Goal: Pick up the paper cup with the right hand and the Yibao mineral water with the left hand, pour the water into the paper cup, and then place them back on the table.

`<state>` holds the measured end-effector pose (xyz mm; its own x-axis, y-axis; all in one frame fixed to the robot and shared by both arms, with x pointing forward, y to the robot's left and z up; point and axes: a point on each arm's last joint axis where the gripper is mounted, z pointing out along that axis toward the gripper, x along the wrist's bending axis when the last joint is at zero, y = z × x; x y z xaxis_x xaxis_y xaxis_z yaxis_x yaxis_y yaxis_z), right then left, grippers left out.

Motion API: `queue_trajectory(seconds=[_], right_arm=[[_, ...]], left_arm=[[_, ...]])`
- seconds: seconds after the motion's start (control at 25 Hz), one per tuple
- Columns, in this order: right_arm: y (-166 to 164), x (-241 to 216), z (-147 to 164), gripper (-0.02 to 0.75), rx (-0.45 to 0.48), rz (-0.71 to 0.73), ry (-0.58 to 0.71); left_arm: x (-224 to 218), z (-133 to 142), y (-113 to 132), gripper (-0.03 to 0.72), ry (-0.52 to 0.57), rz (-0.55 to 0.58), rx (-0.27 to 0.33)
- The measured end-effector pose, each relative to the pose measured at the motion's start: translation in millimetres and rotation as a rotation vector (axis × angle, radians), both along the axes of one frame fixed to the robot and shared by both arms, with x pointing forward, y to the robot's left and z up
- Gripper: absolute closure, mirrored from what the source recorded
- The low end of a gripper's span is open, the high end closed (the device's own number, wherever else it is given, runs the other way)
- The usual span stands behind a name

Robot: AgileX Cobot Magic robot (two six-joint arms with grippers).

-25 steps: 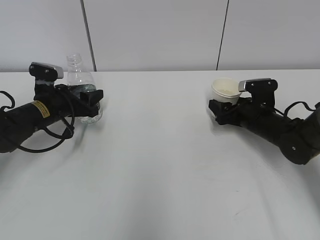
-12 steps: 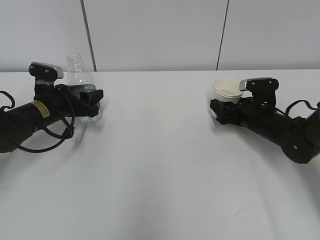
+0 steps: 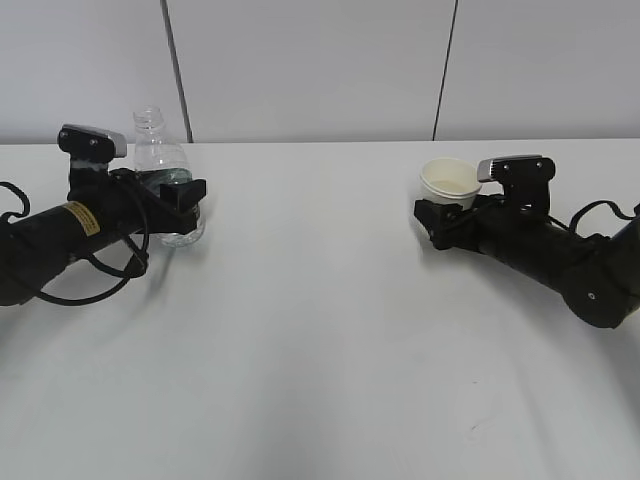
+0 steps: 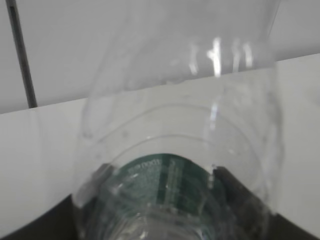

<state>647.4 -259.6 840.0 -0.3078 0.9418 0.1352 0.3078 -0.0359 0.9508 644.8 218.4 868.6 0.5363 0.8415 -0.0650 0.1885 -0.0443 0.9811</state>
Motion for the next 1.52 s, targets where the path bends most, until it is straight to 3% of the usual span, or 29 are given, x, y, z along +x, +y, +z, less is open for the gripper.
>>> queue_trajectory(seconds=[1.28,1.52], right_arm=[[0,-38,0,0.092,0.029,0.006,0.047],[-5,-53,19,0.104,0.021,-0.056,0.03]], left_arm=[[0,0,0,0.311,0.001,0.004,-0.002],[0,0,0,0.311,0.001,0.004,-0.002]])
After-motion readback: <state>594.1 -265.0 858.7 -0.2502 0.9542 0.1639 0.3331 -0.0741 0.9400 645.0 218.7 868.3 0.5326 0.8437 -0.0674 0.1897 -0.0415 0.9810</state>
